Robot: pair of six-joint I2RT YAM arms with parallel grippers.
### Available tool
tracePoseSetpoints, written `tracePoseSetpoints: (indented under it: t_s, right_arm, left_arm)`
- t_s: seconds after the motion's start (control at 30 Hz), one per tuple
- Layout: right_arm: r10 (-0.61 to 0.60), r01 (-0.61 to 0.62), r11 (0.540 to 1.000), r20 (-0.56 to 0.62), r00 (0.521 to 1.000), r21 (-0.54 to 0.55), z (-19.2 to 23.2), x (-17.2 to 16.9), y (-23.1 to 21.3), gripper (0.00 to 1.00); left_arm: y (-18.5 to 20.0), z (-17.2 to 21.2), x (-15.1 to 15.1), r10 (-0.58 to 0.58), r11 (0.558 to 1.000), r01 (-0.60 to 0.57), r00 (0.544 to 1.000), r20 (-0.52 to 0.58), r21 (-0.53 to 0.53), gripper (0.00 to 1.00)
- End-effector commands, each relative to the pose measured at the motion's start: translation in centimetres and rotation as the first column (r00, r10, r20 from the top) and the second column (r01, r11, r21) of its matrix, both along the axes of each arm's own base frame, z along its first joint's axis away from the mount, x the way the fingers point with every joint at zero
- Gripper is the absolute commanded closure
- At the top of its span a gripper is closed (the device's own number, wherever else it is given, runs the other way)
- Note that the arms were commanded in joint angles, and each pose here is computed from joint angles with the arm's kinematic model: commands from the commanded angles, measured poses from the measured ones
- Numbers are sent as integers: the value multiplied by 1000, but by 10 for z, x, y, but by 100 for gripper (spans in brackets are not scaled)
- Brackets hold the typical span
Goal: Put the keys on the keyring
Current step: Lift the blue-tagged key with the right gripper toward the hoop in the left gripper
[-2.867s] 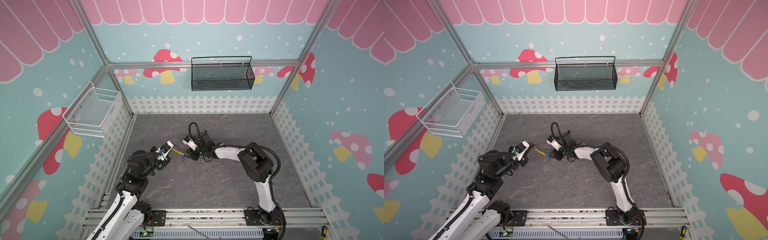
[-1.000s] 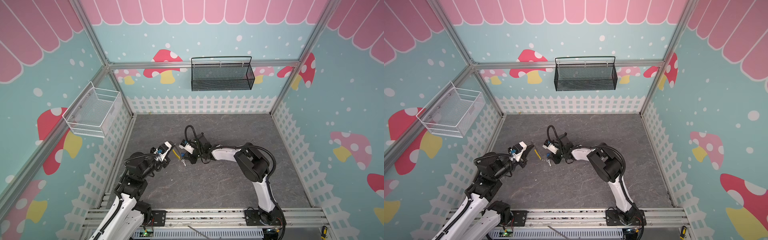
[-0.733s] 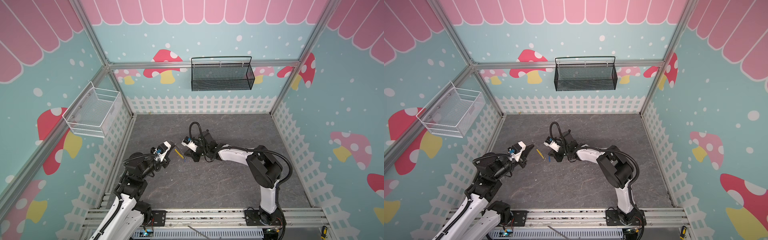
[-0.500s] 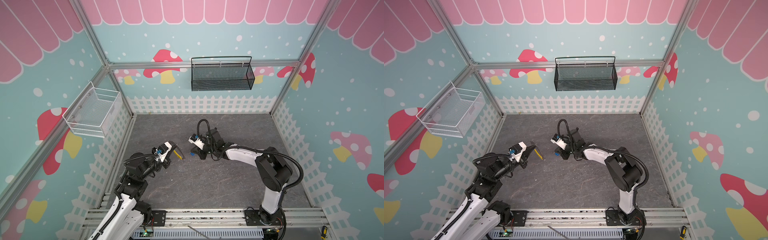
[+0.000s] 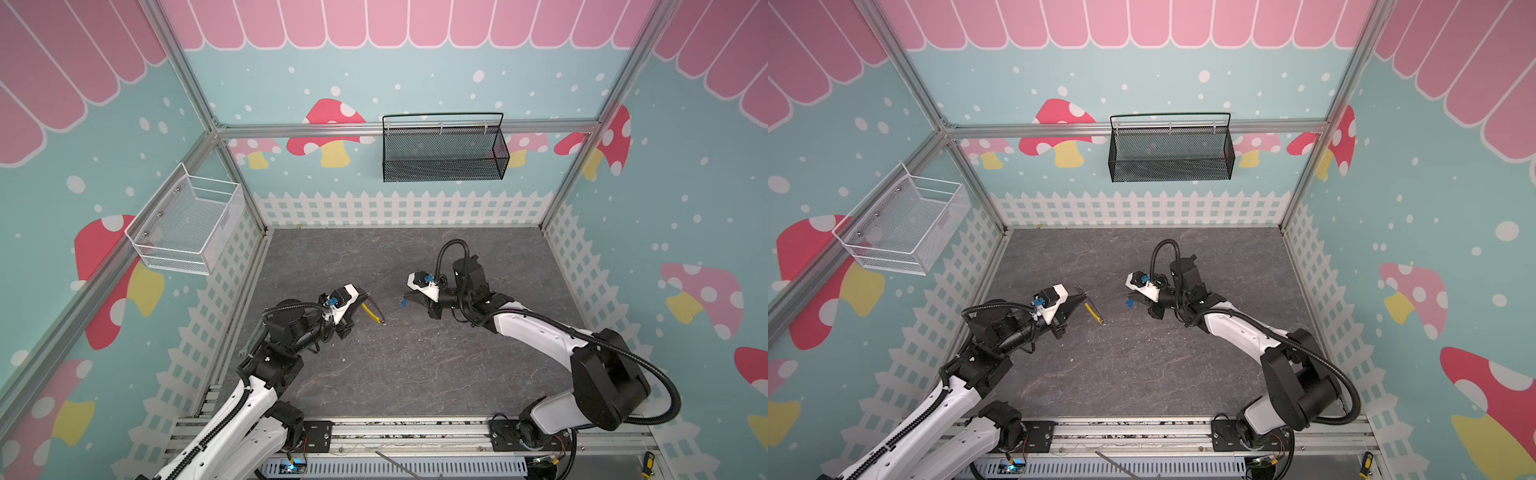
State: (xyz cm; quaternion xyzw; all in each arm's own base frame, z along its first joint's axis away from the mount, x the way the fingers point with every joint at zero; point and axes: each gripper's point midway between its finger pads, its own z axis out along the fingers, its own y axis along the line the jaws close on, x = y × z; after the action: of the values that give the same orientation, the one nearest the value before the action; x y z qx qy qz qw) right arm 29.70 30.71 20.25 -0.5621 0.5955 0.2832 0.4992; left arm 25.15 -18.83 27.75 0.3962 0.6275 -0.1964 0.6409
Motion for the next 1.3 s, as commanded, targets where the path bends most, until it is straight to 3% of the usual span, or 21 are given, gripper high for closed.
tracePoseSetpoints:
  t_s: [0.0, 0.37, 0.83, 1.27]
  right_arm:
    - [74, -83, 996, 187, 979, 39, 20, -17, -6, 100]
    - [16, -56, 997, 536, 844, 60, 56, -43, -34, 100]
    - [37, -49, 999, 662, 749, 0, 67, -51, -43, 100]
    - [56, 4, 997, 746, 664, -78, 71, -46, -37, 100]
  left_arm:
    - [-12, 18, -7, -50, 999, 50, 998, 28, -11, 100]
    - [-42, 6, -15, -154, 988, 154, 988, -34, 17, 100]
    - [-80, -1, -22, -261, 964, 265, 961, -92, 35, 100]
    - [-100, -3, -20, -290, 955, 296, 945, -152, 19, 100]
